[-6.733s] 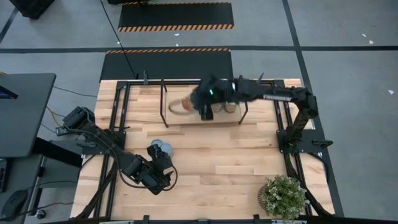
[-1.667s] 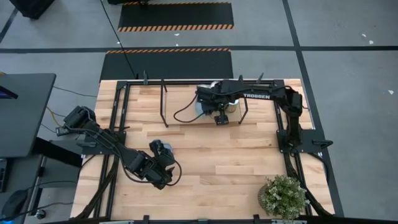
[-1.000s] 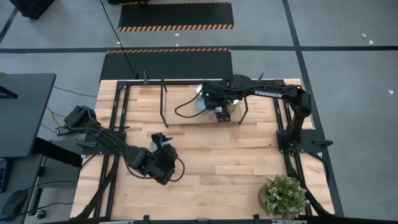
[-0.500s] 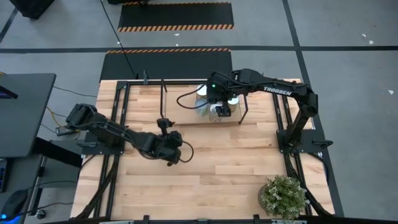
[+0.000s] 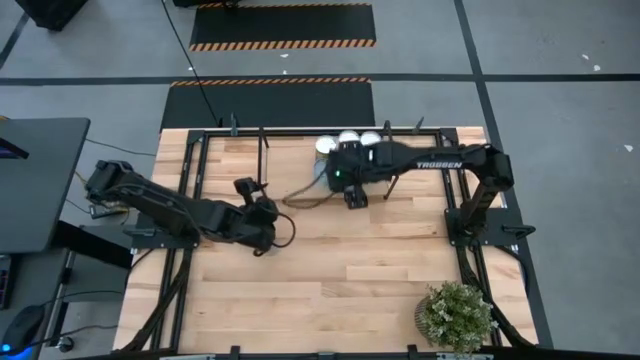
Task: Pick and place cans onto a shelf
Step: Adjust the canned peaches, then adjust the canned mixed vegetables, then put the canned chicken soup on the shelf
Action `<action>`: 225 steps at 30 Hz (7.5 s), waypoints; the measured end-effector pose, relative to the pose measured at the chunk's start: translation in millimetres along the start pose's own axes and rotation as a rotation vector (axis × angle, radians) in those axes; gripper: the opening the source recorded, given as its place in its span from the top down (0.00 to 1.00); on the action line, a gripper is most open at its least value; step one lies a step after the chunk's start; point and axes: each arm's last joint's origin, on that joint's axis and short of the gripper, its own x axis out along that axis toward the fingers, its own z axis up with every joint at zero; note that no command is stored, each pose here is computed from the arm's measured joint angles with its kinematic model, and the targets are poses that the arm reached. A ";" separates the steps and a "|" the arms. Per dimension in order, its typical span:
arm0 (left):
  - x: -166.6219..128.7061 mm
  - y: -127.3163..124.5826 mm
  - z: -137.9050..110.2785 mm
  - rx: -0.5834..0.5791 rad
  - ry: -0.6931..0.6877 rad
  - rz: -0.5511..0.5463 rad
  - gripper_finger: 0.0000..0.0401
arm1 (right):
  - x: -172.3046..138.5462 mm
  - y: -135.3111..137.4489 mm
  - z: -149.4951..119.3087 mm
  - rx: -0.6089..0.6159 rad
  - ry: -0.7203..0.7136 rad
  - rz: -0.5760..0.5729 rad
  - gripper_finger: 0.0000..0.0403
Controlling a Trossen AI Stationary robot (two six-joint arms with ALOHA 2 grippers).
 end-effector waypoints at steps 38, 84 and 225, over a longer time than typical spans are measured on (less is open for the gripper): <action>-21.3 49.0 -78.6 -0.397 -0.324 -0.210 0.01 | 63.2 6.3 -25.0 0.016 0.099 -0.375 0.06; -23.6 46.9 -75.3 -0.496 -0.345 -0.313 0.01 | 112.0 24.6 30.1 -0.038 -0.148 -0.594 0.06; 6.4 -34.1 -72.7 -0.401 -0.157 -0.307 0.01 | 65.4 105.9 93.6 -0.025 -0.277 0.121 0.24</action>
